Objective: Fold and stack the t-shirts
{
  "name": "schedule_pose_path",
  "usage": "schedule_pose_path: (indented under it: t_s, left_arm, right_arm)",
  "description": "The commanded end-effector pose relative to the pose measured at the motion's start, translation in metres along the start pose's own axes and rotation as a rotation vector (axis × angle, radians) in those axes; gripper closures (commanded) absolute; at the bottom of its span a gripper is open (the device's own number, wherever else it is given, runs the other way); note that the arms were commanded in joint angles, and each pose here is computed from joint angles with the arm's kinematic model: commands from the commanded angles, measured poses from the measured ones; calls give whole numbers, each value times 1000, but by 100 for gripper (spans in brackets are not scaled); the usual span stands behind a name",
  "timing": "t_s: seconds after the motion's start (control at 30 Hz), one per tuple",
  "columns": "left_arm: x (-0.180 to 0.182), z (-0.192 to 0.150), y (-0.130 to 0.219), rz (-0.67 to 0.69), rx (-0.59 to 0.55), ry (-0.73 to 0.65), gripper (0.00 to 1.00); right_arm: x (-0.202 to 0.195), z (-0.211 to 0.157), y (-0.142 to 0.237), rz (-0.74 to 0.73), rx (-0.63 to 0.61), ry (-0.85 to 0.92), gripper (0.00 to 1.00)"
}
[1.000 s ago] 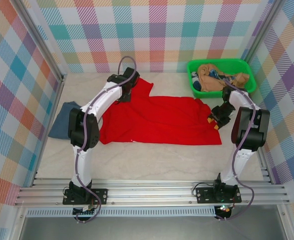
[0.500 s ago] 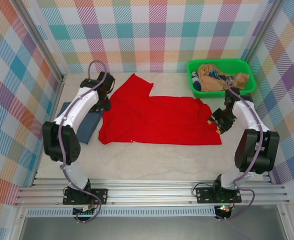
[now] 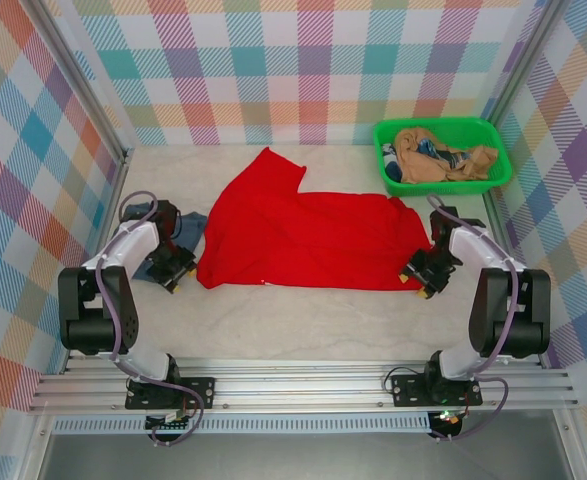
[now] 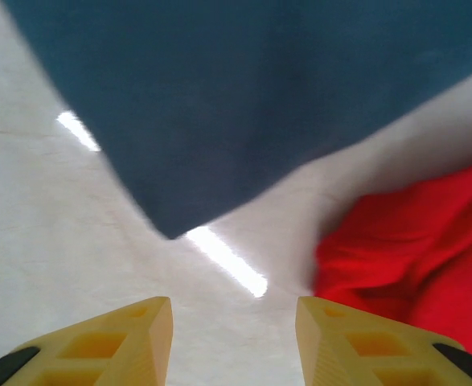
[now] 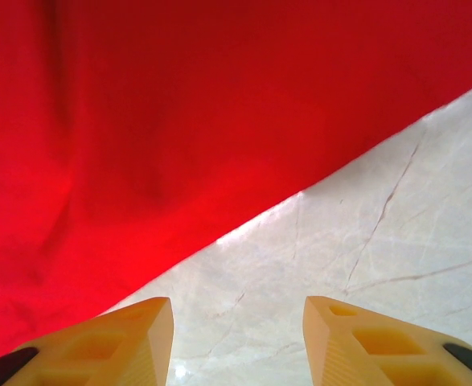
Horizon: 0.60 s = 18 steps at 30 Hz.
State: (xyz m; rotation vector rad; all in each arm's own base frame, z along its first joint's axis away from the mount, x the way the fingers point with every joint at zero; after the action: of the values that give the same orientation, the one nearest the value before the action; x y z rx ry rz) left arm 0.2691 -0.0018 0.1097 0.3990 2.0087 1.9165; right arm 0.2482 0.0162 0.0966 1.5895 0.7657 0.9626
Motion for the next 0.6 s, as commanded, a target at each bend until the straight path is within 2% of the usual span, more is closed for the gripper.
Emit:
schedule_pose_path:
  t_s: [0.0, 0.1, 0.17, 0.27, 0.47, 0.57]
  left_arm:
    - [-10, -14, 2, -73, 9, 31, 56]
    - [-9, -25, -4, -66, 8, 3, 56]
    - [-12, -27, -8, -65, -2, -13, 60]
    - [-11, -22, -16, 0, -25, -25, 64]
    - [-17, -11, -39, 48, -77, -55, 65]
    - [-17, -4, -44, 83, -123, -62, 71]
  right_arm:
    - [-3, 16, -2, -20, -12, 1, 54]
    - [-4, 25, -4, -33, -12, -14, 55]
    - [-3, 30, -6, -34, -9, -19, 55]
    - [-4, 37, -7, -59, -8, -26, 56]
    - [-9, 49, -20, -109, 10, -46, 58]
    - [-16, 51, -29, -161, 42, -69, 58]
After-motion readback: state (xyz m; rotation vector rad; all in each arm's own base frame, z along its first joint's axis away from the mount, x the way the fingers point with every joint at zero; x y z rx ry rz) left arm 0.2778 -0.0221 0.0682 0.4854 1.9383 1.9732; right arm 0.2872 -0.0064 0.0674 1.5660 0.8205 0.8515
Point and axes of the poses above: each hand's point on the last joint's axis, 136 mm out from that joint toward the fingers, its own y axis back along the fingers, its own x axis along the line the jaws close on, z = x × y, the point moved 5 cm from there along y, back along the fingers, and after that the axes turned 14 degrees about y, right-handed, at the moved point
